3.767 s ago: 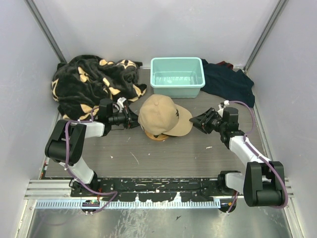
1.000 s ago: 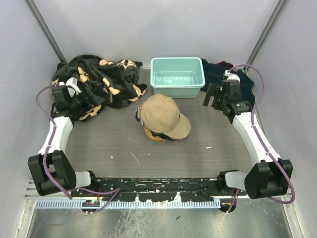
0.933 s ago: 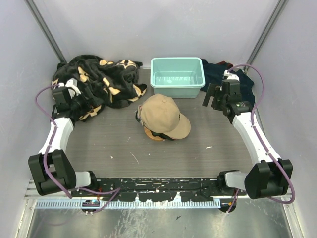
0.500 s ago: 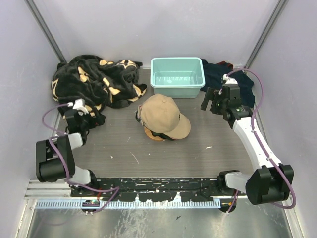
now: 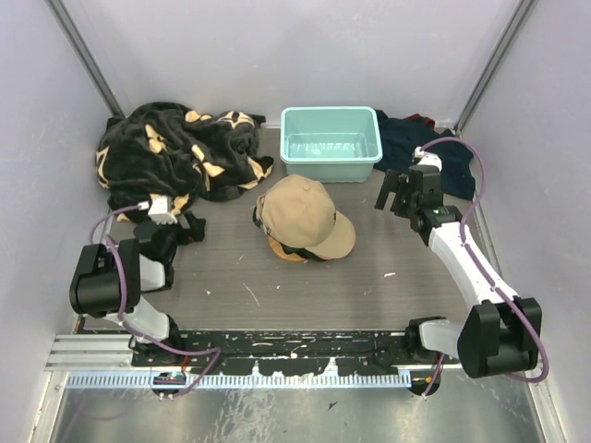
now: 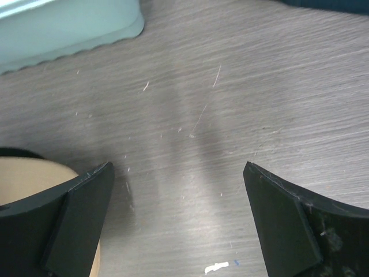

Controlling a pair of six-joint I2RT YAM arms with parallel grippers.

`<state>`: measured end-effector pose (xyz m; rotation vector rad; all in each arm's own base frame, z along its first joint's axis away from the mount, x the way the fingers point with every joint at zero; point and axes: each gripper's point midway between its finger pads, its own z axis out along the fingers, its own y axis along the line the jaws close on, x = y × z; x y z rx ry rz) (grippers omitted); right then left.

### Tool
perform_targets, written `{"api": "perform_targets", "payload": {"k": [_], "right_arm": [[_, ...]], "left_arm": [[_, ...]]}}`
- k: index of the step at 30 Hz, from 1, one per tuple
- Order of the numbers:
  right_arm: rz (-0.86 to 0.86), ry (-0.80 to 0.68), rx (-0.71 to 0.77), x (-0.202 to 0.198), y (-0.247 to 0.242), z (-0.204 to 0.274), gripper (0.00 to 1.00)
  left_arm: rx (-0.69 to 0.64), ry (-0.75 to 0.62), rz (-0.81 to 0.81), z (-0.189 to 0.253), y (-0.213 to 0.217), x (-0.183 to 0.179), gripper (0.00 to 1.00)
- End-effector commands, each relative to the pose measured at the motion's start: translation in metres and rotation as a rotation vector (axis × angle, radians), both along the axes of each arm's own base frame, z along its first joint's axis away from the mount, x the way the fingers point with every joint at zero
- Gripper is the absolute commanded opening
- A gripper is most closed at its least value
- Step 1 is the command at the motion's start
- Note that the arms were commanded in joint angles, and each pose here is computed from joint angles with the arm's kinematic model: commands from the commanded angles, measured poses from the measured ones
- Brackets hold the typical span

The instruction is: Stack the hats

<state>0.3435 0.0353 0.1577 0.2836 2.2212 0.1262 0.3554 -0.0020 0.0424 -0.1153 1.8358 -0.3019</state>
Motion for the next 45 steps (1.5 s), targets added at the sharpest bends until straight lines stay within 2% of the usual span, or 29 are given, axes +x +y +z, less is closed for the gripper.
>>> {"api": "perform_targets", "payload": {"k": [1, 2, 4, 6, 12, 16, 18, 20, 21, 22, 24, 25, 28, 30, 45], "right_arm": [[-0.176, -0.17, -0.067, 0.034, -0.031, 0.026, 1.0], [-0.153, -0.189, -0.101, 0.04, -0.033, 0.024, 1.0], [0.098, -0.209, -0.232, 0.054, -0.021, 0.014, 1.0], [0.166, -0.167, -0.296, 0.059, -0.021, -0.002, 1.0], [0.29, -0.152, -0.18, 0.046, -0.02, -0.058, 1.0], [0.211, -0.308, -0.018, 0.037, -0.029, -0.075, 1.0], [0.192, -0.453, -0.049, 0.034, -0.034, -0.068, 1.0], [0.177, -0.53, -0.082, 0.035, -0.039, -0.06, 1.0], [0.165, -0.526, -0.089, 0.028, -0.041, -0.068, 1.0], [0.143, -0.646, -0.127, 0.018, -0.04, -0.052, 1.0], [0.024, -0.739, -0.139, -0.001, -0.053, -0.046, 1.0], [0.05, -0.735, -0.125, -0.001, -0.05, -0.048, 1.0], [0.13, -0.518, -0.184, 0.033, -0.038, -0.079, 1.0], [0.103, -0.523, -0.222, 0.031, -0.034, -0.077, 1.0], [0.078, -0.527, -0.208, 0.032, -0.039, -0.075, 1.0]], "left_arm": [[0.142, -0.054, -0.095, 0.03, -0.02, 0.033, 0.98], [0.156, -0.053, -0.102, 0.03, -0.022, 0.035, 0.98], [0.158, -0.047, -0.091, 0.029, -0.02, 0.033, 0.98], [0.157, -0.046, -0.077, 0.03, -0.018, 0.034, 0.98], [0.156, -0.044, -0.077, 0.029, -0.018, 0.034, 0.98], [0.156, -0.044, -0.077, 0.029, -0.019, 0.034, 0.98], [0.156, -0.044, -0.078, 0.029, -0.019, 0.034, 0.98], [0.156, -0.046, -0.076, 0.03, -0.018, 0.034, 0.98], [0.156, -0.046, -0.076, 0.03, -0.018, 0.034, 0.98], [0.157, -0.045, -0.077, 0.029, -0.018, 0.034, 0.98], [0.157, -0.046, -0.076, 0.03, -0.018, 0.034, 0.98], [0.157, -0.046, -0.077, 0.03, -0.019, 0.034, 0.98], [0.157, -0.044, -0.078, 0.029, -0.019, 0.034, 0.98], [0.157, -0.045, -0.077, 0.029, -0.018, 0.034, 0.98], [0.157, -0.044, -0.077, 0.029, -0.018, 0.034, 0.98]]}}
